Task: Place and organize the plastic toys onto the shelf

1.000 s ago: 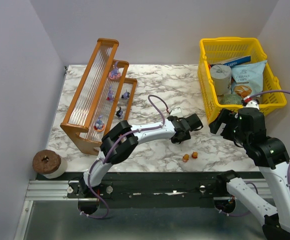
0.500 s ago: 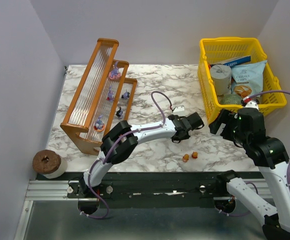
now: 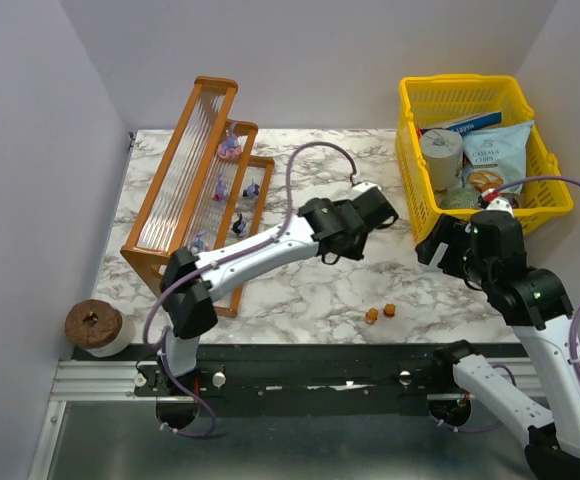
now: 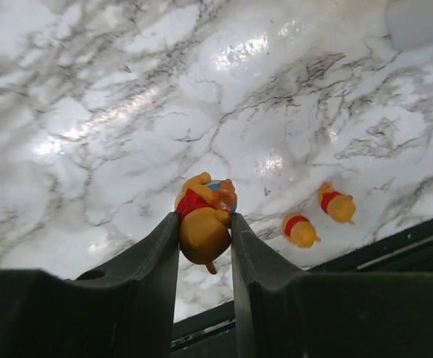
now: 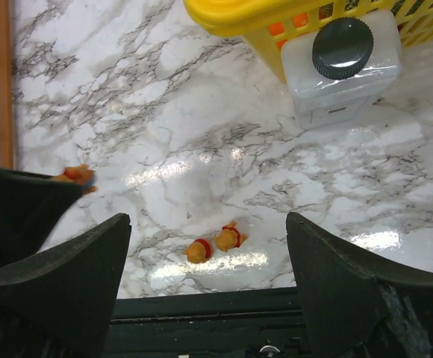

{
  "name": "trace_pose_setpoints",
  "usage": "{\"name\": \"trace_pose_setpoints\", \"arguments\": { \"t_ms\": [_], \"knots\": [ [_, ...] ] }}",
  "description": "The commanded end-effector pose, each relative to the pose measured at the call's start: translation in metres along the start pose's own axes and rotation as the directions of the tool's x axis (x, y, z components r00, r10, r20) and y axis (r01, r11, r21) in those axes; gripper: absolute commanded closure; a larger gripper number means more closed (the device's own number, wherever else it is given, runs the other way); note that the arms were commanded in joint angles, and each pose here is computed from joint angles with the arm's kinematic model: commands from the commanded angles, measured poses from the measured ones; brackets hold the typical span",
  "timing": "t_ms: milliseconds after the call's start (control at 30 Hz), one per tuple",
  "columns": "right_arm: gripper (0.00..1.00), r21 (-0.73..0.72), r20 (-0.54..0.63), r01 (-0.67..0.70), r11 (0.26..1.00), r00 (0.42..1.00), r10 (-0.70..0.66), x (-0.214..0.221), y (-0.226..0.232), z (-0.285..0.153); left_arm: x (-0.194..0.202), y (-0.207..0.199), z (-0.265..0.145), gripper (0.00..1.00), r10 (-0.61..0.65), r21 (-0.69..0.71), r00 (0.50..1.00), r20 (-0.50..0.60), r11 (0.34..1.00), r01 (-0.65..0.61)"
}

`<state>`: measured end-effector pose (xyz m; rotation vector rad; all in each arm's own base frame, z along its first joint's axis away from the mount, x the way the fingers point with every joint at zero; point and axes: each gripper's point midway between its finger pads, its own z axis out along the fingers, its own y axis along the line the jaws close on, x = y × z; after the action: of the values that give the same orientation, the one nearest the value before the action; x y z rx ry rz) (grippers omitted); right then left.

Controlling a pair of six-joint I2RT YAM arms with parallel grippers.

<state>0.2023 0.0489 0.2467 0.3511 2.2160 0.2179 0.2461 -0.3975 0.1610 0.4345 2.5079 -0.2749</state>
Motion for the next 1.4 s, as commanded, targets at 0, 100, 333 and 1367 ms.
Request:
{"name": "trace_pose_setpoints", "arguments": {
  "t_ms": [0,100,333,1367],
  "knots": [
    [0.09,-0.029,0.038,0.003,1.0,0.999,-0.002,-0.012,0.008,0.001,-0.033,0.04,-0.084,1.0,0.122,0.005,0.991,0.053,0.992,-0.123],
    [0.09,-0.035,0.045,0.006,0.999,0.999,-0.005,-0.014,0.01,0.004,-0.042,0.063,-0.126,1.0,0.124,-0.001,0.988,0.093,0.992,-0.125],
    [0.09,-0.069,0.045,0.0,0.998,0.999,0.003,-0.011,0.016,0.01,-0.051,0.156,-0.209,1.0,0.01,-0.101,0.988,0.156,0.995,0.006],
    [0.09,-0.111,0.001,0.056,0.992,0.998,-0.056,0.021,0.009,0.013,0.005,0.287,-0.291,1.0,0.102,-0.327,0.965,0.24,0.945,-0.018]
  ]
}}
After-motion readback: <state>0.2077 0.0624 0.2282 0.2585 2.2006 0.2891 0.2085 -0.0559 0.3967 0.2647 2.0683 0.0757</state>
